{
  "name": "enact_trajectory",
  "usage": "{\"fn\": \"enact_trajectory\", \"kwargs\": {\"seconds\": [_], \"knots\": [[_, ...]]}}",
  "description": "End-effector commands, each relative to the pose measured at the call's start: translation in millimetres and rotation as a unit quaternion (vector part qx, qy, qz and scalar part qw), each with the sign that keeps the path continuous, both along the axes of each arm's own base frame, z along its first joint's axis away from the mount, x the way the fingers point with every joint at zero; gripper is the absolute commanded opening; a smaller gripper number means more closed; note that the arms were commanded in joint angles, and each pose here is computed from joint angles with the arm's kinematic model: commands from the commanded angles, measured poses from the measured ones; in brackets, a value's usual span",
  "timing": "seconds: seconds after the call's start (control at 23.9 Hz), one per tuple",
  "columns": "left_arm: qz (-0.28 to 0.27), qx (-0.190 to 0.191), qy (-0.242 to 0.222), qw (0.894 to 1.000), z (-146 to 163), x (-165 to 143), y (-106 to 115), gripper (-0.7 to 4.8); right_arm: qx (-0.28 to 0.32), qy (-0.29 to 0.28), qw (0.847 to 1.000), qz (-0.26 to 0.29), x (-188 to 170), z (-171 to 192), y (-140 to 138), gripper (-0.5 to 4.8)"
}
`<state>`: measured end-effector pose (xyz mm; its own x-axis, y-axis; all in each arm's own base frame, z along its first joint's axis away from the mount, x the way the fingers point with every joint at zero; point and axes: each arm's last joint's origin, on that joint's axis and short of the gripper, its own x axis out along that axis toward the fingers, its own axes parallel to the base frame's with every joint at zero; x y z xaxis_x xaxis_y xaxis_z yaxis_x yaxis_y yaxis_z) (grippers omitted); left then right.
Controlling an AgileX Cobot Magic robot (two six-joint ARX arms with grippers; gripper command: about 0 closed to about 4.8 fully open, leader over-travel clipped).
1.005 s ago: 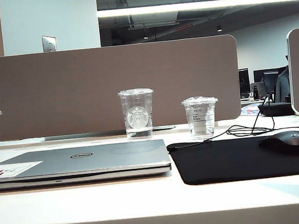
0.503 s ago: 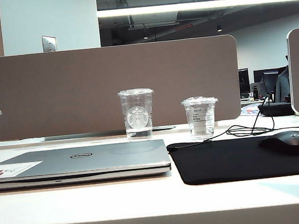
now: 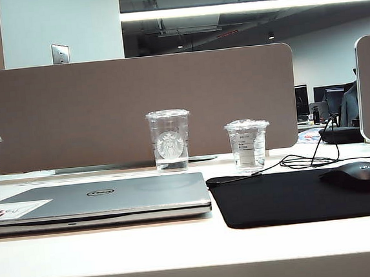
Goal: Pick up the coffee cup on the left and place it on the left side of the laptop.
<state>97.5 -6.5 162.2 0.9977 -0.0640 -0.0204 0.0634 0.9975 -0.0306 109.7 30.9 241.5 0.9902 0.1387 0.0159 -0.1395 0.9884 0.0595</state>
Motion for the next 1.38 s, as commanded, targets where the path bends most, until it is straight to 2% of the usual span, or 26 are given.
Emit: {"fn": "enact_trajectory", "kwargs": {"seconds": [0.04,0.17,0.42,0.67,0.8,1.38], "knots": [[-0.002,0.002,-0.005,1.000,2,0,0,-0.05,0.007,-0.020,0.999,-0.038,-5,-14,-10,-0.03],[-0.002,0.002,-0.005,1.000,2,0,0,-0.05,0.010,-0.037,0.996,-0.076,-12,-35,-20,-0.03],[-0.002,0.002,-0.005,1.000,2,0,0,-0.05,0.013,-0.060,0.992,-0.112,-16,-54,-27,-0.03],[-0.003,0.002,-0.005,1.000,2,0,0,-0.05,-0.003,-0.032,0.996,-0.081,-12,-70,-30,-0.02],[-0.003,0.002,-0.005,1.000,2,0,0,-0.05,-0.045,-0.034,0.995,-0.085,-12,-70,-30,-0.02],[-0.003,0.002,-0.005,1.000,2,0,0,-0.05,-0.044,-0.034,0.994,-0.095,-12,-70,-30,-0.02]]}}
